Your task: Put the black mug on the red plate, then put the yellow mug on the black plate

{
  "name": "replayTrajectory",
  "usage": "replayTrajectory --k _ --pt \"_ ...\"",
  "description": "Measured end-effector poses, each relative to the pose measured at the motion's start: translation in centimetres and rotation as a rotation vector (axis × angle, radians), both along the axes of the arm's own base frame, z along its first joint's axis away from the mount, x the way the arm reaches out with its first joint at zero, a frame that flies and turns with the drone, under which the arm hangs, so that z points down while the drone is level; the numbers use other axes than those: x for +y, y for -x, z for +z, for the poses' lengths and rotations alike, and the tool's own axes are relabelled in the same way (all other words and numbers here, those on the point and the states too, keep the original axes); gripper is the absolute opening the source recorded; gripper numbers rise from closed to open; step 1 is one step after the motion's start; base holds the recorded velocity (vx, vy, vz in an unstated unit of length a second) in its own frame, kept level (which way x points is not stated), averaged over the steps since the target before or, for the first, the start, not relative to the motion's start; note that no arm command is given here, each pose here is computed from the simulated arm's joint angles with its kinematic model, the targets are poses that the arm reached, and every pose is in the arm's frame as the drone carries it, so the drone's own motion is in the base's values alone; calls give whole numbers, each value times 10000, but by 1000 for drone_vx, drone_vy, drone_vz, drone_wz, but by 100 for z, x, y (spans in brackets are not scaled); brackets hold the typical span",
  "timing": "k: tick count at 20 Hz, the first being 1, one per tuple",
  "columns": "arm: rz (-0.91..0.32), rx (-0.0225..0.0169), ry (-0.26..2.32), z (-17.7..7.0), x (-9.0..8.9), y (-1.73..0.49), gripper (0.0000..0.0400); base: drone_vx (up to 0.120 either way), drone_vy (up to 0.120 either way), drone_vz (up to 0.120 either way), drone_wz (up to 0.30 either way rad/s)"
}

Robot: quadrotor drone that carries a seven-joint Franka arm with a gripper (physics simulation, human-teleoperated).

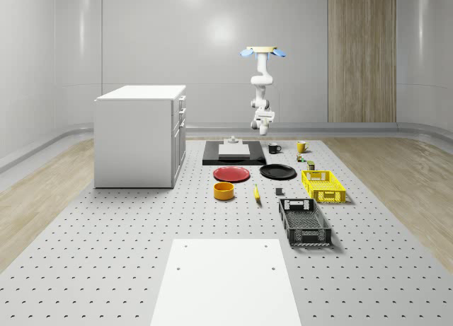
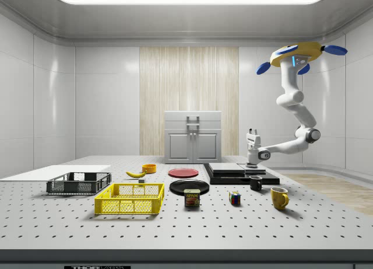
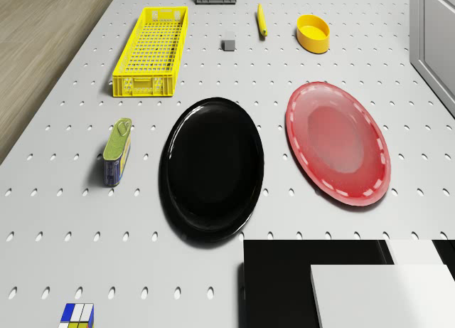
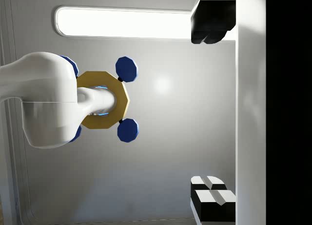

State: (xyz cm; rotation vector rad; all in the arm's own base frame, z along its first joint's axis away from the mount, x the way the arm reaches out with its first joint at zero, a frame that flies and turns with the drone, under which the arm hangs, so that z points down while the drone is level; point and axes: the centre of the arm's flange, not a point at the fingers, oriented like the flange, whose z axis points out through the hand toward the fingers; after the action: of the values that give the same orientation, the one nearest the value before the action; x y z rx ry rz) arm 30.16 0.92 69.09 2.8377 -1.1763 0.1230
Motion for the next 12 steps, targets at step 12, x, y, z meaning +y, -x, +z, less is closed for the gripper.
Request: replayTrajectory --k 12 --pt "-169 -74 5886 -222 533 1 400 100 0 -17 0"
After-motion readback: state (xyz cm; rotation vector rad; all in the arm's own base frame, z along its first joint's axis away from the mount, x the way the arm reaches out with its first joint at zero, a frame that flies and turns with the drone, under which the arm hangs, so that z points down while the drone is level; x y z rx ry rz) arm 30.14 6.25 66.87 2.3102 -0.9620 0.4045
